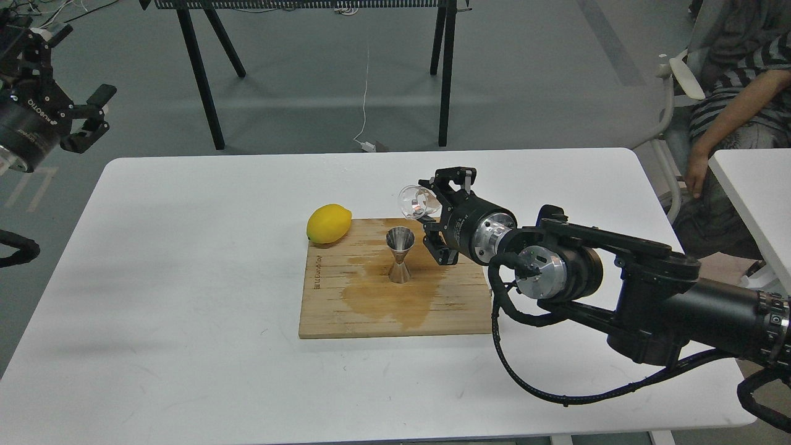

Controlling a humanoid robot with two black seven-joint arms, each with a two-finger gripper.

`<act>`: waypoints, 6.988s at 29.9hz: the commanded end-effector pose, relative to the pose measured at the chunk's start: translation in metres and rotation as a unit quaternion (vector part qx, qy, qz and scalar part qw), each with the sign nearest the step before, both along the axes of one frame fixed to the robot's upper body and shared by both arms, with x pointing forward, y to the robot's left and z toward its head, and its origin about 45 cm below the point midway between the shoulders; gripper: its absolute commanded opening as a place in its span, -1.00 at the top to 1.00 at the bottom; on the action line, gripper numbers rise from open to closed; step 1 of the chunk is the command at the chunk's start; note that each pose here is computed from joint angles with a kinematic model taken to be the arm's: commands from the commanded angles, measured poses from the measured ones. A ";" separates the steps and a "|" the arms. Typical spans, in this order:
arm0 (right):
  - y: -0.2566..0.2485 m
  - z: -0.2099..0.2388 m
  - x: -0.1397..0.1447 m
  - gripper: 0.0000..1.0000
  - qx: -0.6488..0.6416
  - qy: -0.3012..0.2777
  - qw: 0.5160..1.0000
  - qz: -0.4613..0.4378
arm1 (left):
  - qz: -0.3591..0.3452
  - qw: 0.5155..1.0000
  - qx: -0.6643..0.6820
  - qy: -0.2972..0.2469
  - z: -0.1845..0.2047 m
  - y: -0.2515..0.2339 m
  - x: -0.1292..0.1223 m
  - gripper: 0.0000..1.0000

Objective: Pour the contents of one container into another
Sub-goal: 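Tilt the glass cup with the right gripper to pour into the jigger, then turn the glass cup upright and carry it back with the right gripper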

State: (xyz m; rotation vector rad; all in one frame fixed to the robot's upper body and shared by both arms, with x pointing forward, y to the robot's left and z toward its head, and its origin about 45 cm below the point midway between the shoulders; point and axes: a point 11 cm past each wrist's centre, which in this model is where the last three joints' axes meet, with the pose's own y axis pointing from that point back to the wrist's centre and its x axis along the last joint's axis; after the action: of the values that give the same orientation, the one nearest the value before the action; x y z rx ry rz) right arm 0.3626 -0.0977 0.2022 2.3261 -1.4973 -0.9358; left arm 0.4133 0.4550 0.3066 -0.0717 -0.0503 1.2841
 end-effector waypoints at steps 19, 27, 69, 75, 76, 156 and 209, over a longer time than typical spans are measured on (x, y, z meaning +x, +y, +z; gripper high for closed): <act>0.003 0.000 0.001 0.42 -0.038 -0.025 0.999 0.027 | 0.000 1.000 0.000 0.000 0.000 0.000 0.000 -0.99; 0.004 -0.004 0.001 0.42 -0.064 -0.037 0.996 0.042 | 0.000 1.000 0.000 -0.001 0.000 0.000 0.000 -0.99; 0.015 -0.004 0.003 0.42 -0.174 -0.122 0.969 0.128 | 0.006 1.000 0.007 -0.003 0.006 0.007 -0.002 -0.99; 0.022 -0.004 0.001 0.41 -0.178 -0.127 0.966 0.140 | 0.007 1.000 0.008 -0.004 0.007 0.009 -0.002 -0.99; 0.022 -0.003 0.001 0.41 -0.181 -0.130 0.964 0.142 | 0.007 1.000 0.008 -0.004 0.007 0.009 -0.002 -0.99; 0.009 -0.005 0.007 0.41 -0.261 -0.185 0.929 0.186 | 0.010 1.000 0.013 -0.004 0.010 0.013 -0.004 -0.99; -0.276 -0.051 -0.027 0.36 0.354 -0.063 0.861 -0.359 | 0.013 1.000 0.017 -0.004 0.013 0.016 -0.004 -0.99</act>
State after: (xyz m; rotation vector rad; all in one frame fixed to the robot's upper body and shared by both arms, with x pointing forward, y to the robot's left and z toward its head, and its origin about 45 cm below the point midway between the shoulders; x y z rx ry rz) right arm 0.3409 -0.3728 0.1721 2.3078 -2.4553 -1.7242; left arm 0.4091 0.4709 0.3192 -0.0480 -0.0799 1.3082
